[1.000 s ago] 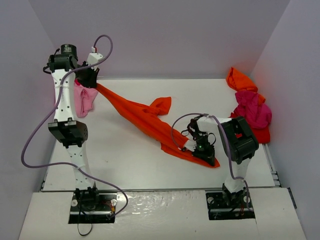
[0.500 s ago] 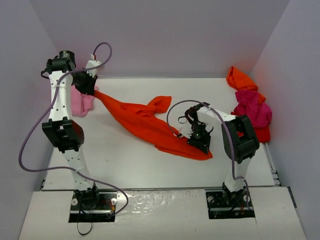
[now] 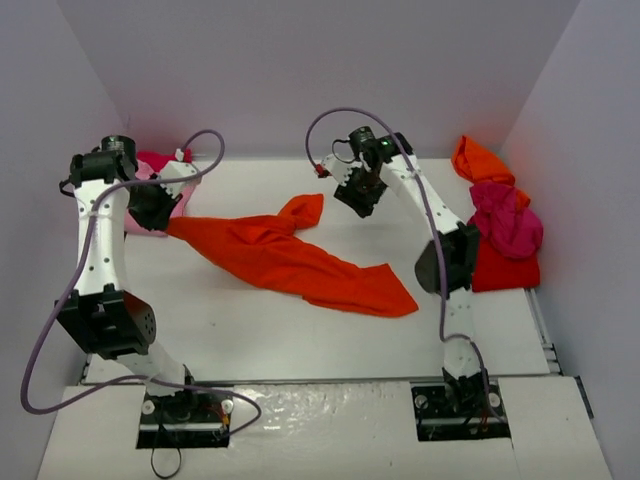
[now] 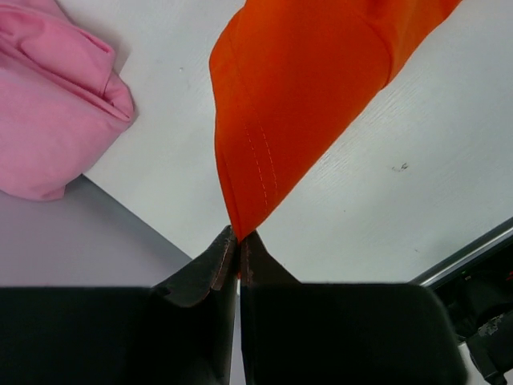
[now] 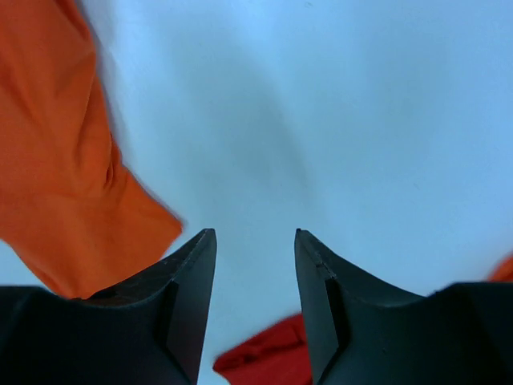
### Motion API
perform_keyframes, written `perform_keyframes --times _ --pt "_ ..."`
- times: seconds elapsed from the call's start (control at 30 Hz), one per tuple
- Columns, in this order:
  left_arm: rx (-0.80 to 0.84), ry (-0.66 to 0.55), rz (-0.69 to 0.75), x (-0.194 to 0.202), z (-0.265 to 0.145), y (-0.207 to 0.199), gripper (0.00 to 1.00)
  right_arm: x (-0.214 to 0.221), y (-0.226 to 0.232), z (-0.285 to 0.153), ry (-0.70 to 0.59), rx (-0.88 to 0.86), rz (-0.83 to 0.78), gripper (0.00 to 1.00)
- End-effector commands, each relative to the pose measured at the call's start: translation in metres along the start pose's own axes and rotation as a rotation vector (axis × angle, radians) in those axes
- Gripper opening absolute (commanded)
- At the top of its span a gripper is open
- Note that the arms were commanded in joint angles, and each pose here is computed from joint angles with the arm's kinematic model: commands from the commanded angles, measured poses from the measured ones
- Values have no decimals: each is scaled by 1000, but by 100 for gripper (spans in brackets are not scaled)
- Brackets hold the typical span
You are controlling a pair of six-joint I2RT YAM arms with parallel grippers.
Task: Fold and stack the t-shirts
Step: Flatten out the tshirt
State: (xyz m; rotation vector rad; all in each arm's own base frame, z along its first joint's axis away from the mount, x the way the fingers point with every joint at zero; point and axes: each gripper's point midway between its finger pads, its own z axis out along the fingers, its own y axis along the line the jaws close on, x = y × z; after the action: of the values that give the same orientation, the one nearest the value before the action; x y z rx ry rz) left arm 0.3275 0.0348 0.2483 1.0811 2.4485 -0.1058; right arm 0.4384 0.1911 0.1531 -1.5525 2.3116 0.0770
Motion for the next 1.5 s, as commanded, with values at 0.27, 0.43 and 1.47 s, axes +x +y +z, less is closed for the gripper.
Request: perform_keyframes --times 0.27,0.43,1.47 --pt "105 239 -102 88 -49 -57 0 -43 77 80 51 -119 -127 43" --pt "9 218 -94 92 -60 -60 0 -84 48 64 -54 42 -175 42" --pt "256 -332 320 -59 -108 -185 0 -145 37 21 -404 61 -222 42"
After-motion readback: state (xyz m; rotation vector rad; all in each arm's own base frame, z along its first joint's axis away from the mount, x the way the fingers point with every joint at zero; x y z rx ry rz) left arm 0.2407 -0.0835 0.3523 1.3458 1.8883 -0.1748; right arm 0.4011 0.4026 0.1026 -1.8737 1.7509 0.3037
